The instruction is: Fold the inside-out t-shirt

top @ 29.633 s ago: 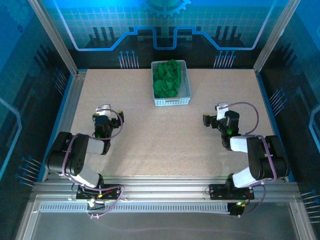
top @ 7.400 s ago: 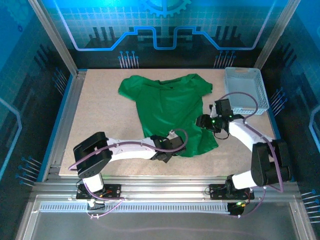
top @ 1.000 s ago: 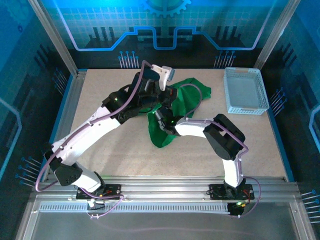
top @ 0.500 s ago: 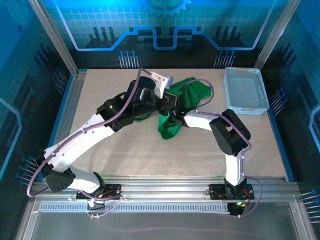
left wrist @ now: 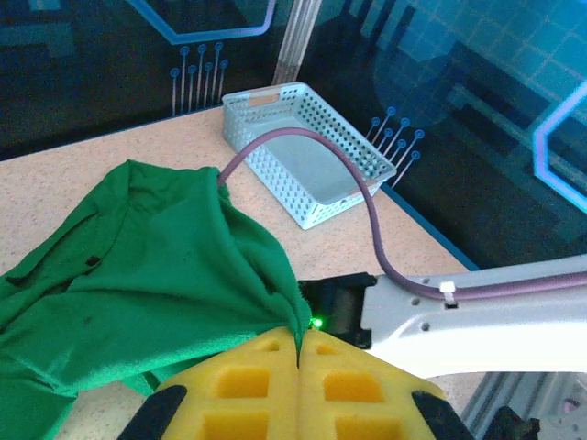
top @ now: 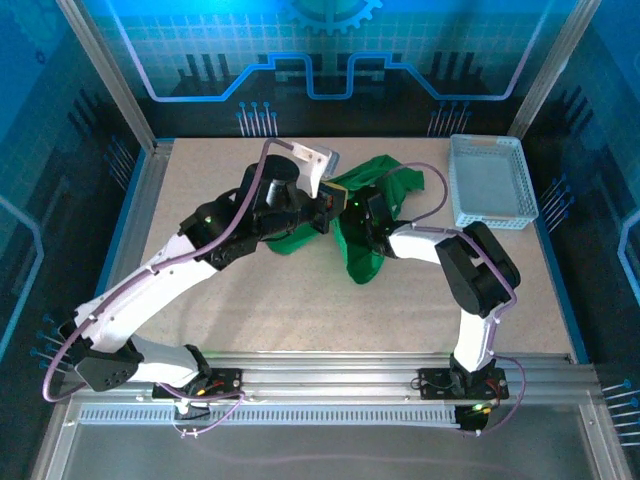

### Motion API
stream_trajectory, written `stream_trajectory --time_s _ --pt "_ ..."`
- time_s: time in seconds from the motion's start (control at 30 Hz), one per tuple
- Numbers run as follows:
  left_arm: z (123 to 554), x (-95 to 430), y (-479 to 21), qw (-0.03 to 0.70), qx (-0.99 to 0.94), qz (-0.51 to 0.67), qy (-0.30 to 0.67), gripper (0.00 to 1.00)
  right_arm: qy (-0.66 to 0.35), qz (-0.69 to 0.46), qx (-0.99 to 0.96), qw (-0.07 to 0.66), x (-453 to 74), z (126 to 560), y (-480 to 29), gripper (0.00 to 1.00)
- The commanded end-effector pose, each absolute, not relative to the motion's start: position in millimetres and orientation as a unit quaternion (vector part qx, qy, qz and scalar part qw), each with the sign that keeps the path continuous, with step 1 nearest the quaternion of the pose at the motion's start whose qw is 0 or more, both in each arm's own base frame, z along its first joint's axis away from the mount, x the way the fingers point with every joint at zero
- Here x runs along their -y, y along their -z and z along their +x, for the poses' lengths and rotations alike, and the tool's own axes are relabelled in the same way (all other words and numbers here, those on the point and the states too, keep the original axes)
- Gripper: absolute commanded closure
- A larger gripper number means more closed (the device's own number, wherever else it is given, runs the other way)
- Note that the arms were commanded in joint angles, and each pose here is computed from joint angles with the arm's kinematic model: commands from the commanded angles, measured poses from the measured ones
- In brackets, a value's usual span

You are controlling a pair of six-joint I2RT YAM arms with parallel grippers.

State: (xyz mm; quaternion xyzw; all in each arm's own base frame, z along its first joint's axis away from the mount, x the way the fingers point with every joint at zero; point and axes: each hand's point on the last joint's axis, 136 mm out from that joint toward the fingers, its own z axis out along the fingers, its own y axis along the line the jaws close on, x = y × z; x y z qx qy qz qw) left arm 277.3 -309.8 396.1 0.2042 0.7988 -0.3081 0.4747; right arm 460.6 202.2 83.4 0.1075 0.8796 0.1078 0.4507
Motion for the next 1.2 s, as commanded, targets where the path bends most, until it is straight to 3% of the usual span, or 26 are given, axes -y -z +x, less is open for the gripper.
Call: stream_trajectory --time_s 0.0,0.17,0.73,1.0,1.17 --pt "257 317 -429 0.504 -0.756 0.234 0.345 1.00 -0.122 0.128 -0.878 0.445 -201 471 -83 0.11" --pt "281 300 -414 0.513 -0.788 0.201 0.275 1.00 -0.187 0.058 -0.855 0.480 -220 459 -108 0.09" --pt "300 282 -396 0.511 -0.806 0.182 0.237 1.00 -0.159 0.035 -0.860 0.483 -179 433 -97 0.11" --pt "273 311 -415 0.494 -0.771 0.221 0.337 1.00 -0.093 0.060 -0.897 0.428 -177 456 -79 0.18" --pt "255 336 -428 0.491 -0.753 0.247 0.362 1.00 -0.069 0.095 -0.907 0.405 -184 474 -70 0.15"
